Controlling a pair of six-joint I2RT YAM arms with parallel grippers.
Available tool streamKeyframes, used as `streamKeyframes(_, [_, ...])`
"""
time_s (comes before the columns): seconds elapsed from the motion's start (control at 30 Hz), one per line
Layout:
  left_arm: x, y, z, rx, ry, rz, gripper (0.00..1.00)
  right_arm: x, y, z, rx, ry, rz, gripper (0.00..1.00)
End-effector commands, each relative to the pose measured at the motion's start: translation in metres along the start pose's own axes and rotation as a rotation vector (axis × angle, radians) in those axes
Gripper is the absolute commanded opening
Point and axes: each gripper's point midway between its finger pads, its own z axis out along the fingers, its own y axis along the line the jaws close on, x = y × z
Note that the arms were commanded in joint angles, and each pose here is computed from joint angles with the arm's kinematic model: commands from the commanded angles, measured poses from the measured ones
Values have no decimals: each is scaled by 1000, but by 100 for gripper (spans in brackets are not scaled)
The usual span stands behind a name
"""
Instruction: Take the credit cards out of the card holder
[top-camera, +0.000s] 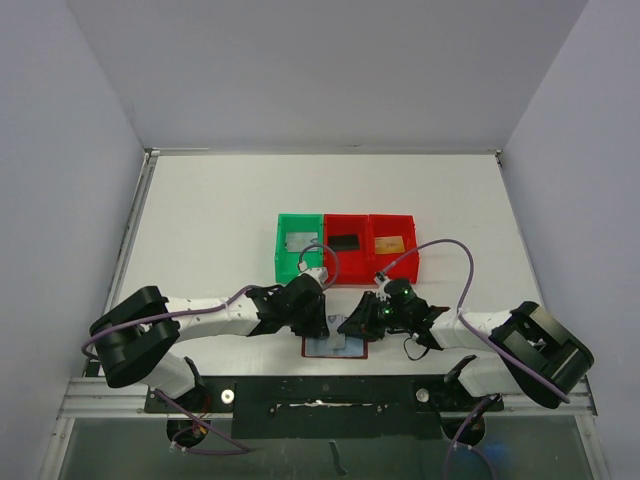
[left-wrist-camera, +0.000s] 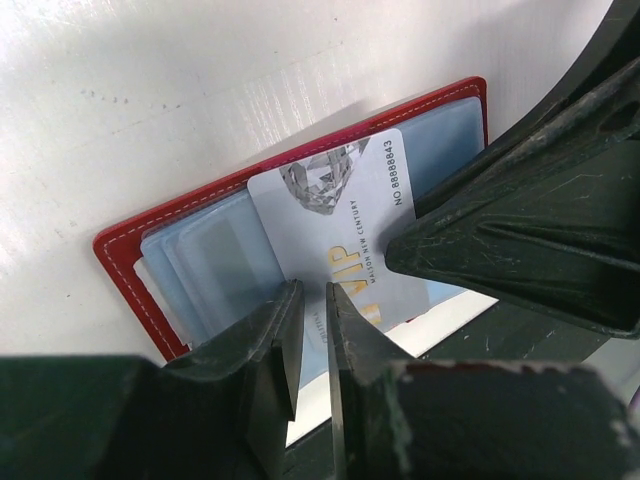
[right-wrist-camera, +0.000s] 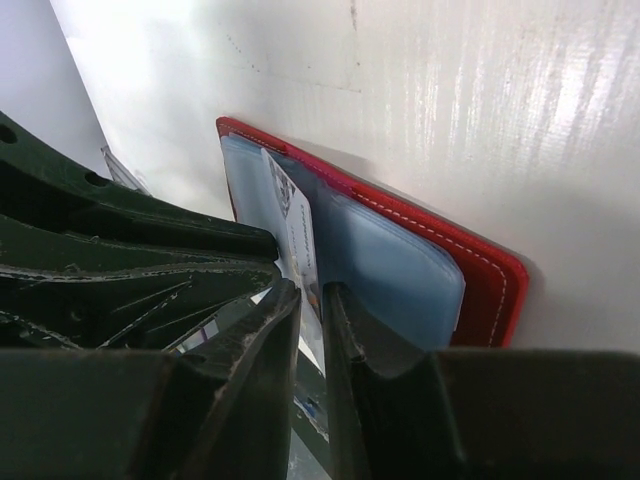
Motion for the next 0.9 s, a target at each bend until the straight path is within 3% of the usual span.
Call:
streamKeyframes(0.0, [-2, -1, 0, -9, -5, 1, 15, -5, 14, 0, -63, -14, -23, 16])
streamKeyframes(0.1, [-2, -1, -2, -10, -11, 0, 15, -5, 17, 0, -82, -11, -28, 14])
streamKeyframes(0.33, [-2, -1, -2, -9, -13, 0, 15, -5, 18, 3, -86, -6, -25, 24])
streamKeyframes(0.53, [-3, 0, -4, -17, -9, 10, 15, -5, 18, 2, -88, -9, -26, 0])
streamKeyframes(0.87, [-19, 0, -17, -43, -82, 7, 16, -4, 13, -18, -35, -25, -67, 0])
